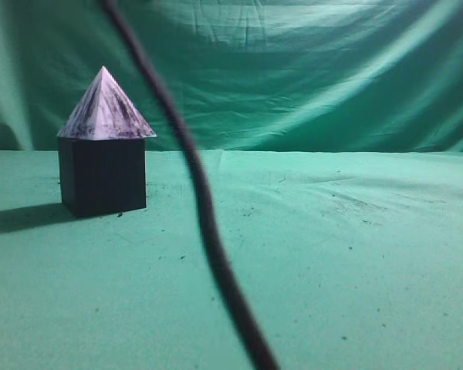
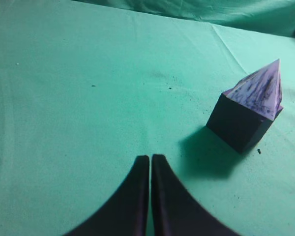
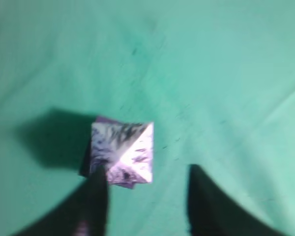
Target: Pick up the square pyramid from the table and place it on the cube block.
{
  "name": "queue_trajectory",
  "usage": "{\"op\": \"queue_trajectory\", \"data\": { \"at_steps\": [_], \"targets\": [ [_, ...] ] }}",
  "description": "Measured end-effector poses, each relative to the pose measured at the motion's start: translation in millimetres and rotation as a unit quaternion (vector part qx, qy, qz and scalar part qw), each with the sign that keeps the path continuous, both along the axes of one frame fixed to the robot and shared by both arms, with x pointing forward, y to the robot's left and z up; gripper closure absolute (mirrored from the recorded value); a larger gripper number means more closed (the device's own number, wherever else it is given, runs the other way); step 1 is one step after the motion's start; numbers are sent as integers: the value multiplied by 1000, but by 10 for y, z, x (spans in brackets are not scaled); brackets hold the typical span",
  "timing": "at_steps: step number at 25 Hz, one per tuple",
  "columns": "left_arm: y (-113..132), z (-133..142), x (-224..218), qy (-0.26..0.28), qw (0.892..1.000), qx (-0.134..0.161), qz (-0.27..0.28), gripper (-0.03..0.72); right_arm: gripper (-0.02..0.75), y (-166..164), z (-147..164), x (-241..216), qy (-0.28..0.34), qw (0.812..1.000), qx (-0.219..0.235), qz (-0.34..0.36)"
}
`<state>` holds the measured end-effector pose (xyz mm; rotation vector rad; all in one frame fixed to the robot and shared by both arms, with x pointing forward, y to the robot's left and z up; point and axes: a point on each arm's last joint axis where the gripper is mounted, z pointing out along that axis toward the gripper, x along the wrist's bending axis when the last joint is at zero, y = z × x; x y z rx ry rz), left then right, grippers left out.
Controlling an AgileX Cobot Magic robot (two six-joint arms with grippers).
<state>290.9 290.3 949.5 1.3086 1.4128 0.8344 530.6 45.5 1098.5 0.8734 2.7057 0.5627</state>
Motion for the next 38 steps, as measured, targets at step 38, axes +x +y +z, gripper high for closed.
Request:
{"op": "queue_trajectory", "data": {
  "at_steps": [38],
  "targets": [
    [0,0,0,0,1000,0,0,688,738,-2675,701,-2150,-148,974,171,-26]
  ]
}}
